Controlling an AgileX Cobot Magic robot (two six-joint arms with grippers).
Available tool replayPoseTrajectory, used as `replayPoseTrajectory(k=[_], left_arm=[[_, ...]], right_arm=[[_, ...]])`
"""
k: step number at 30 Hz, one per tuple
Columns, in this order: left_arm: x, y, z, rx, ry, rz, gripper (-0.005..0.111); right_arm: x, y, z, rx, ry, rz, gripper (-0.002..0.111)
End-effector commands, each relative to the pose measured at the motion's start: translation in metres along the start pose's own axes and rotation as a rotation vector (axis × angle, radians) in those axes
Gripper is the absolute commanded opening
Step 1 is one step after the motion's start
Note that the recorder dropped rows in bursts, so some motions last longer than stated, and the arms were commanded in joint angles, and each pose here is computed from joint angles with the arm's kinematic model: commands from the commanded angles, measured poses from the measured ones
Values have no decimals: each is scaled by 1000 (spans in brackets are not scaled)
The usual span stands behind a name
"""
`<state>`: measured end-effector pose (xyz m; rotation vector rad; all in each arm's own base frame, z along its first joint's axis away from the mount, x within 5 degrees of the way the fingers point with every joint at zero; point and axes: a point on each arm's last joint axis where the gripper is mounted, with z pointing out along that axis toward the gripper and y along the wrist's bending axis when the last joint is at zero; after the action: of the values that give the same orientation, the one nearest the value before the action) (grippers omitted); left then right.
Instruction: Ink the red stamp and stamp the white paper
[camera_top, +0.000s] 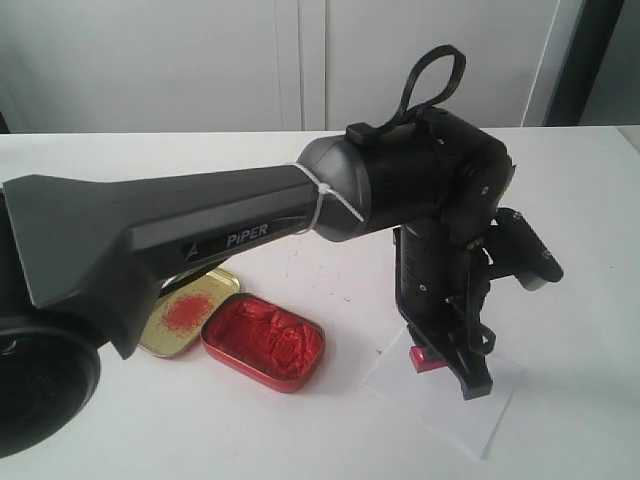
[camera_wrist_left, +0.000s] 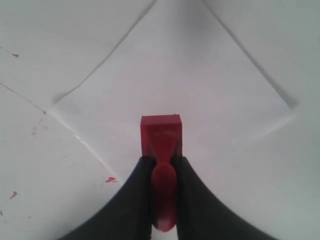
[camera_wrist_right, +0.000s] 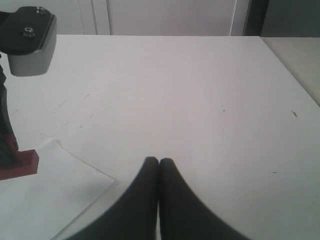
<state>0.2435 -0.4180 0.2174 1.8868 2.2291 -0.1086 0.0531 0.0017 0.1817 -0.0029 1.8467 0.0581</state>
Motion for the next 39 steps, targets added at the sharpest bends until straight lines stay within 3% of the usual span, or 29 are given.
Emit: replayPoseTrajectory(k=[1,29,39], left_arm=[[0,0,0,7,5,-57,0],[2,5,23,21,27,-99,0],[6,3,59,51,100,-101,0]], right_arm=[[0,0,0,0,-13,-5,0],[0,0,0,0,-13,-5,0],[0,0,0,0,-13,-5,0]])
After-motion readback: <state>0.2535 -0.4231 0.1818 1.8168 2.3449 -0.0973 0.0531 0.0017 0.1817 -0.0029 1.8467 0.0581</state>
